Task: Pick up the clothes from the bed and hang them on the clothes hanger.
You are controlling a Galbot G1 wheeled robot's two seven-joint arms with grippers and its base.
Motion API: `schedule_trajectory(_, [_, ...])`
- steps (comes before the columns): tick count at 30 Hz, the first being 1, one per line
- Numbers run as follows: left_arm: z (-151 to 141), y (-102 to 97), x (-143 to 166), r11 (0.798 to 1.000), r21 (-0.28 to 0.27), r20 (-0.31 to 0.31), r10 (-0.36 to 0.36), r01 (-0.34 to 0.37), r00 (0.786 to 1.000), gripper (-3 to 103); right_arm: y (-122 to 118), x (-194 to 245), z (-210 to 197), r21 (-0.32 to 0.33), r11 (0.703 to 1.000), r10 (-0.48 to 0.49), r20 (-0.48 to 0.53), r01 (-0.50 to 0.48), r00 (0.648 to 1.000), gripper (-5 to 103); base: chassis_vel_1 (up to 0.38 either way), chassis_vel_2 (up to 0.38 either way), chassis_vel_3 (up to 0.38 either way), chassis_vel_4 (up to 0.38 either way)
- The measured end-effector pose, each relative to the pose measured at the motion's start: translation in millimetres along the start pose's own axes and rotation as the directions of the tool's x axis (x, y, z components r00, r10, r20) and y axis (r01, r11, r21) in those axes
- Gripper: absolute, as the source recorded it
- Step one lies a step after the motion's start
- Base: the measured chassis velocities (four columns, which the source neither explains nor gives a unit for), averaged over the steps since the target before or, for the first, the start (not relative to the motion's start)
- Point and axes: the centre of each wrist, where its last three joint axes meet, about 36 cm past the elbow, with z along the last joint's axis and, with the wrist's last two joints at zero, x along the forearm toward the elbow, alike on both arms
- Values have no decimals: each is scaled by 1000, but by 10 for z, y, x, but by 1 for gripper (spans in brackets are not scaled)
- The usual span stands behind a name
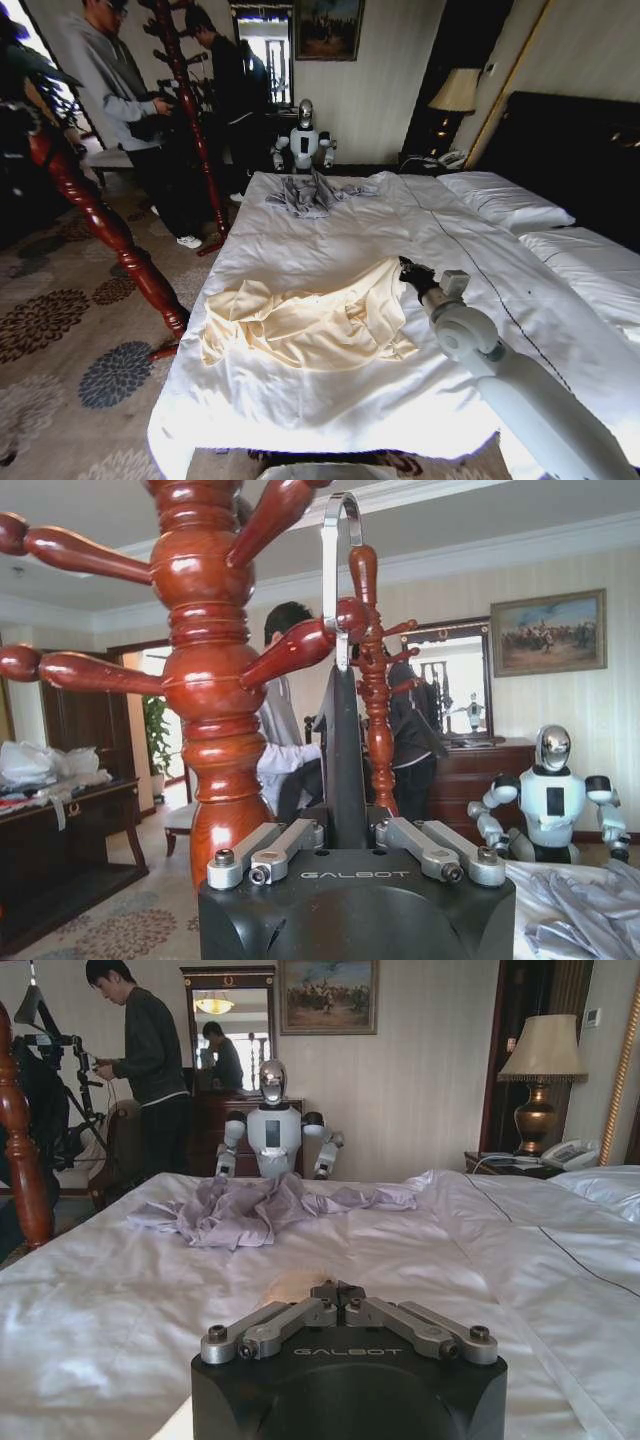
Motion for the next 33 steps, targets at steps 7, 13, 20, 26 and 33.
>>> schedule_trajectory(7, [173, -133, 16, 999, -27, -34, 30, -30, 999, 16, -12, 15, -74, 9, 1000, 0, 12, 0, 1000, 0, 0, 0, 0, 0])
schedule_trajectory(13, [480, -257, -30, 989, -22, -63, 148, -149, 987, 16, -96, -35, -46, 15, 1000, 26, 0, -26, 1000, 0, 0, 0, 0, 0])
schedule_trajectory(20, [1001, -411, -71, 945, 24, -95, 328, -328, 940, 16, -138, -66, 58, 9, 999, 48, -26, -47, 999, 0, 0, 0, 0, 0])
schedule_trajectory(26, [1383, -483, -80, 909, 45, -85, 416, -414, 905, 16, -169, -82, 77, 10, 998, 58, -31, -58, 998, 0, 0, 0, 0, 0])
schedule_trajectory(33, [1845, -494, 38, 854, 30, -65, 519, -519, 852, 16, -192, -100, 132, 17, 997, 71, -42, -71, 997, 0, 0, 0, 0, 0])
